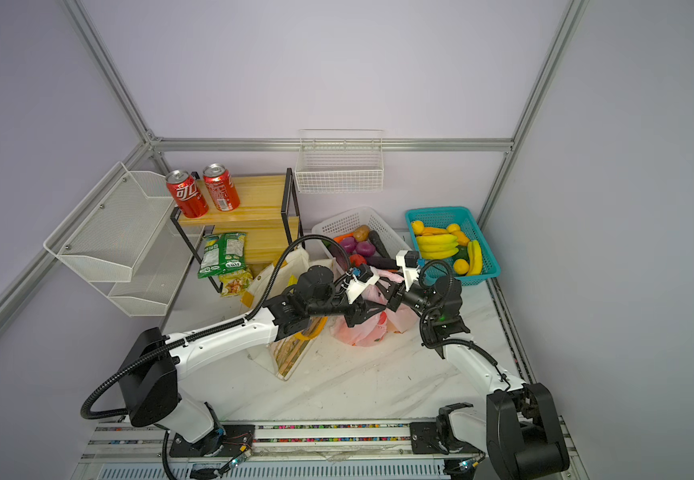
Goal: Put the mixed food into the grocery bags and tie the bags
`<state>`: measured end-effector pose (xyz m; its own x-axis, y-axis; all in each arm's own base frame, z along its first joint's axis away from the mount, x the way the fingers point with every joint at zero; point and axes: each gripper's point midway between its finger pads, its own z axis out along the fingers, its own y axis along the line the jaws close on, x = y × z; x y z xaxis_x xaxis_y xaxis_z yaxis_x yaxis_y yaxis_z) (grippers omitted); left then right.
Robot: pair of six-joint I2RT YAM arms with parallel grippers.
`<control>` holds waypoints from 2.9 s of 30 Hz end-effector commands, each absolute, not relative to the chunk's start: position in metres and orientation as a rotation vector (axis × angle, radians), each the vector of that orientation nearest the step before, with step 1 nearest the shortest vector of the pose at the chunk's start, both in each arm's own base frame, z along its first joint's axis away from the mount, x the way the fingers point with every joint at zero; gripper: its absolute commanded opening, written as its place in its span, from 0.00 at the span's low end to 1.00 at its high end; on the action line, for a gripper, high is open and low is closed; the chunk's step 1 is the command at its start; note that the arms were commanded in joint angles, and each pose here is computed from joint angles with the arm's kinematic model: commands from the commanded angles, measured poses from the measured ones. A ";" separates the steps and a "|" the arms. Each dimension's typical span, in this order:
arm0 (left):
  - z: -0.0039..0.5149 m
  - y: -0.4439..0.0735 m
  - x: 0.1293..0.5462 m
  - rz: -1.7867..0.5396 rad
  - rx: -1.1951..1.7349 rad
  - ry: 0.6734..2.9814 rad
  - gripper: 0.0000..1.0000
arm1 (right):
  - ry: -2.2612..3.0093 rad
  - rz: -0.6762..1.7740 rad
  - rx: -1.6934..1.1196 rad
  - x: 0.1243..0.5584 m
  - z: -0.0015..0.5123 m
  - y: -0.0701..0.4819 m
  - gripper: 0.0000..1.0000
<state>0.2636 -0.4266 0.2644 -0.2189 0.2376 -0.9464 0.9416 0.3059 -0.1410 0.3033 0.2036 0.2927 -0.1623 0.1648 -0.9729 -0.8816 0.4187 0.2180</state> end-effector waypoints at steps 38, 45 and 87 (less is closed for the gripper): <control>0.289 -0.373 0.244 -0.959 1.131 1.524 0.19 | 1.397 1.100 -0.959 0.316 0.308 0.229 0.00; 0.287 -0.413 0.245 -1.033 1.147 1.487 0.18 | 1.482 1.240 -0.772 0.304 0.304 0.225 0.00; 0.312 -0.322 0.277 -0.709 1.142 1.383 0.31 | 1.487 1.415 -0.849 0.263 0.299 0.227 0.00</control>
